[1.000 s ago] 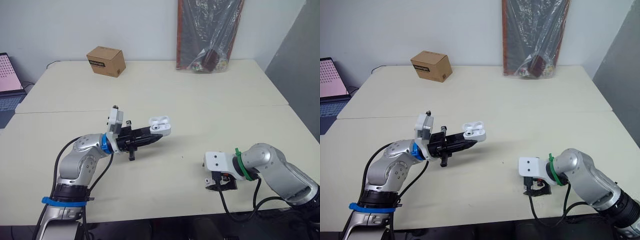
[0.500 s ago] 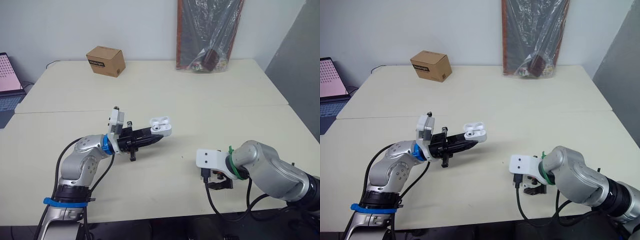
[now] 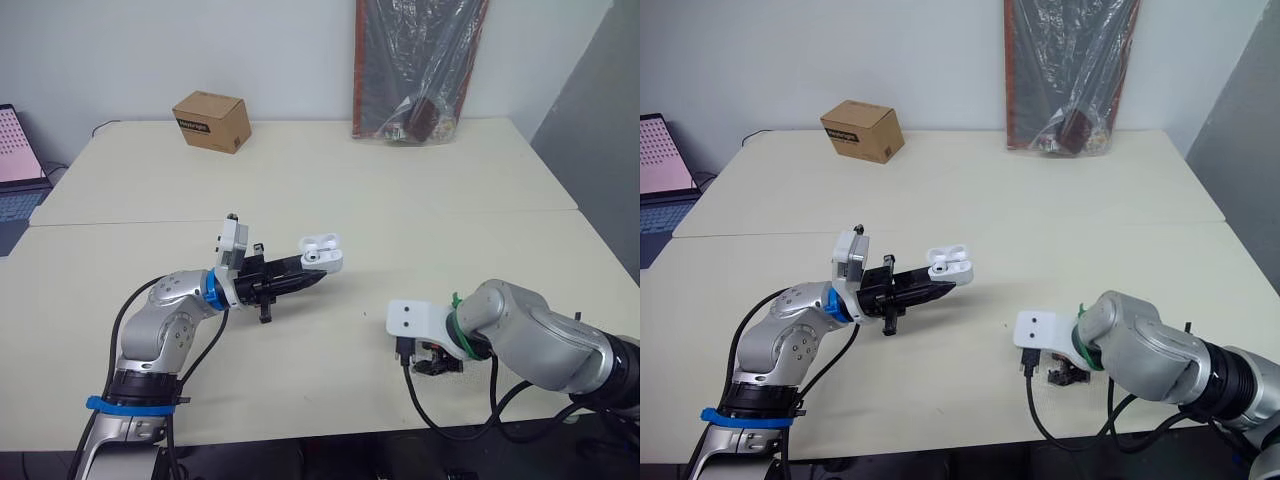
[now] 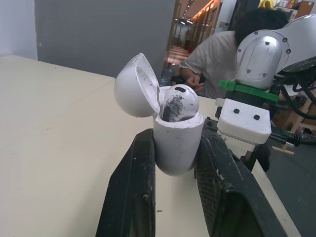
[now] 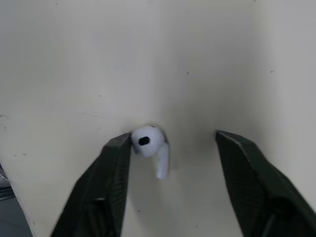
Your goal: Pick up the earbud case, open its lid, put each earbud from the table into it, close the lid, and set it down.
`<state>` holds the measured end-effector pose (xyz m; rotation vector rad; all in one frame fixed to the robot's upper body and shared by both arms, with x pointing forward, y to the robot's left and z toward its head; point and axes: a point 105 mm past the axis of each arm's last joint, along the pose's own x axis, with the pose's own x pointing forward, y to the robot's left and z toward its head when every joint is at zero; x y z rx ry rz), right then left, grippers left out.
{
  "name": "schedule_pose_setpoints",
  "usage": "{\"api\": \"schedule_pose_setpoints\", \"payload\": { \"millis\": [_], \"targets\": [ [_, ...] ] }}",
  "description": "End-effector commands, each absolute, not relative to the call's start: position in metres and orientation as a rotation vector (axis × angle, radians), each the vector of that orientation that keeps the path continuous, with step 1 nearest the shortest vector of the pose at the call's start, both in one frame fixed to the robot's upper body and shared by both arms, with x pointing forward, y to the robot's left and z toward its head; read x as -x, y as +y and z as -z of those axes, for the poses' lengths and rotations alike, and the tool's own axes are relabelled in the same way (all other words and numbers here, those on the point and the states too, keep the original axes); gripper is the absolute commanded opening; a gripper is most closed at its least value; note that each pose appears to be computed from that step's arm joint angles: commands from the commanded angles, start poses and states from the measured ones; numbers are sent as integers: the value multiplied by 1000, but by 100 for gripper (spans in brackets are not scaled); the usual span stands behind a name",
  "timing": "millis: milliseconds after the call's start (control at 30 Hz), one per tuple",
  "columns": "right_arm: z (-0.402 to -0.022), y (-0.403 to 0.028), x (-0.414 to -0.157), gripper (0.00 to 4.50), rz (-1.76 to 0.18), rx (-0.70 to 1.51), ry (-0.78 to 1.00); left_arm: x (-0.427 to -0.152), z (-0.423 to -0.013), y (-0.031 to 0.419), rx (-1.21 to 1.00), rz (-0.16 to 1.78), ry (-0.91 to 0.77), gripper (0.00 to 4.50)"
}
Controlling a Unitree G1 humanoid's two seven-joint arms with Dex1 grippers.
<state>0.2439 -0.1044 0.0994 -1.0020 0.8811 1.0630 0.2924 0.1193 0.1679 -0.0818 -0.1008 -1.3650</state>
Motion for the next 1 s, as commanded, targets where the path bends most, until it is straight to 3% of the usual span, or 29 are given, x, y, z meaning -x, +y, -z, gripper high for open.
{"api": "schedule_pose_setpoints", "payload": {
  "millis": [33, 233, 333, 500, 700, 1000],
  "targets": [
    [-102, -106, -244, 274, -1039, 1032, 875, -289, -178, 118, 51, 1375, -144, 75],
    [-103, -106, -245, 274, -1035, 1051, 868, -289, -177, 119, 53, 1372, -145, 75],
    [-103, -106, -245, 220, -1033, 1058, 865, -289, -177, 119, 54, 1371, -144, 75],
    [-102, -106, -245, 43, -1032, 1064, 865, -288, -177, 119, 52, 1370, -143, 75],
    [-102, -107, -246, 37, -1027, 1063, 869, -288, -177, 120, 51, 1369, -142, 75],
    [-126, -120, -285, 37, -899, 1030, 704, -290, -176, 120, 53, 1362, -147, 75]
  ]
}}
